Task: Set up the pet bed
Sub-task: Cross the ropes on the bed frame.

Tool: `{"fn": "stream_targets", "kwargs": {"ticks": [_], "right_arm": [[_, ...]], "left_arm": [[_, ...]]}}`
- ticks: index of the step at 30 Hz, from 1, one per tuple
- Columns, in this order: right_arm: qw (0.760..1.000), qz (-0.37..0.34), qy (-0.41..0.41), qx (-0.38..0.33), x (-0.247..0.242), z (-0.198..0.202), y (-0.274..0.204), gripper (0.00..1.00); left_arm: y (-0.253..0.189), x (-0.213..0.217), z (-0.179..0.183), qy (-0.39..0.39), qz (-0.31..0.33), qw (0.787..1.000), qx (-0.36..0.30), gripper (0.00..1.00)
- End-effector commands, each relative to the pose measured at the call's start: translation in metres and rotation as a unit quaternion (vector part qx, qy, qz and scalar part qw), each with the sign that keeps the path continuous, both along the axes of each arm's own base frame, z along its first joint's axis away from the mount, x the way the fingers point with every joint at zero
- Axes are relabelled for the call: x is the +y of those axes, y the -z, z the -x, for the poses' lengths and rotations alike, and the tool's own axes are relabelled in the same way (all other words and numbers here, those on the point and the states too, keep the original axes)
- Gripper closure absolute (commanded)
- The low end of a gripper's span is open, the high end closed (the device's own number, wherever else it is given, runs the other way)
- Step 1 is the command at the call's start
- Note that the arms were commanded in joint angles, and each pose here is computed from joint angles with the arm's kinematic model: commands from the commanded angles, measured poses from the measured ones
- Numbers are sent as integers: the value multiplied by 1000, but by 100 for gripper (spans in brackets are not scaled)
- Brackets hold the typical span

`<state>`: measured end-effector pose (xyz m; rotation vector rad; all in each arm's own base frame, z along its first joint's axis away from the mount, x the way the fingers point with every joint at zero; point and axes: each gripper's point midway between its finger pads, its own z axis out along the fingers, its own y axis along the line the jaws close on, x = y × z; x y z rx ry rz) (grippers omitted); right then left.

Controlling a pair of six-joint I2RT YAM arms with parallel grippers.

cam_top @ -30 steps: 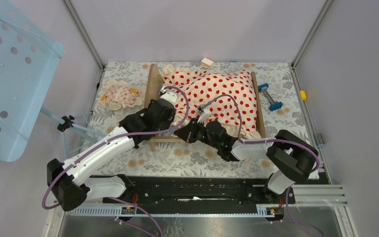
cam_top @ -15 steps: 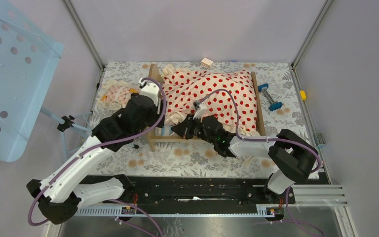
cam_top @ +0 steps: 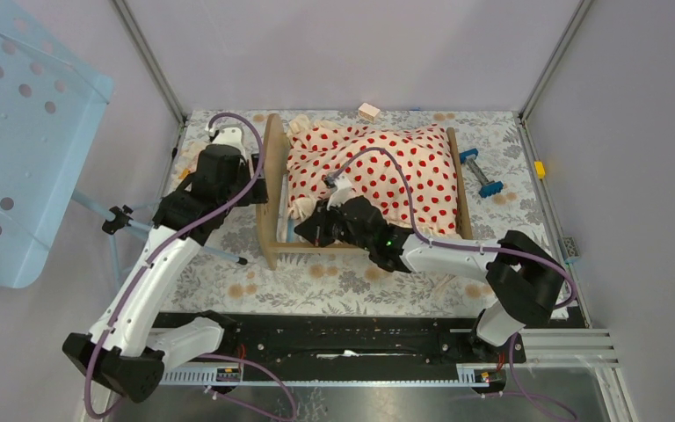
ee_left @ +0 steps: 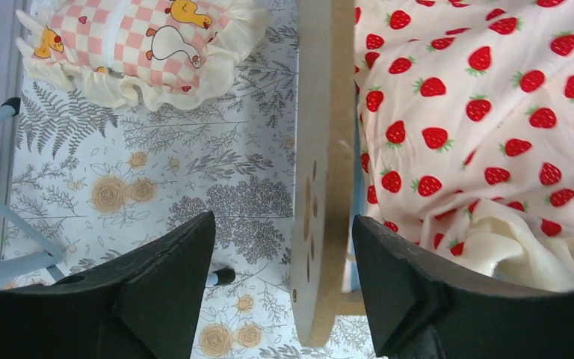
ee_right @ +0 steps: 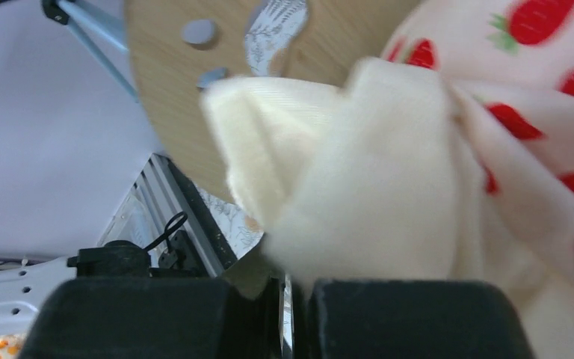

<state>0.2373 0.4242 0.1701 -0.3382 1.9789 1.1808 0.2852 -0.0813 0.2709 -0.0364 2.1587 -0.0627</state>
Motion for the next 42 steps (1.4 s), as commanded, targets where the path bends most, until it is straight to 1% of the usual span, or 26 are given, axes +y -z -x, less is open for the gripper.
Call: {"fn": "stream_targets", "kwargs": {"ticks": [1,5,10,15,19,23,27,30,37,42], "right_arm": [[998,18,-21,-48,16,5,-33,100],[998,29,-21,-55,19,5,-40,100],[996,60,-40,-55,26,13,-44,100],[994,74,-65,-39,32,31,-37,100],[994,77,-83,-5,36,49,-26,97],[994,55,-93,28,39,61,-31,95],[994,8,-103,40,44,68,-48,93],[991,-25,-115,60,50,75,-58,87],[976,-107,-139,127,67,88,-77,82],[971,-118,-145,147,70,91,-72,81]], "left_arm": [[1,-7,-17,8,40,999,-5,29],[9,-9,-22,14,43,999,5,34],[21,-16,-23,28,53,998,13,42],[32,-17,-22,31,52,998,23,48],[36,-16,-21,32,53,998,26,50],[37,-16,-22,33,55,998,27,50],[39,-19,-23,37,59,997,31,50],[40,-20,-23,39,61,997,33,50],[44,-19,-21,38,60,997,36,50],[45,-20,-21,39,61,997,39,50]]}}
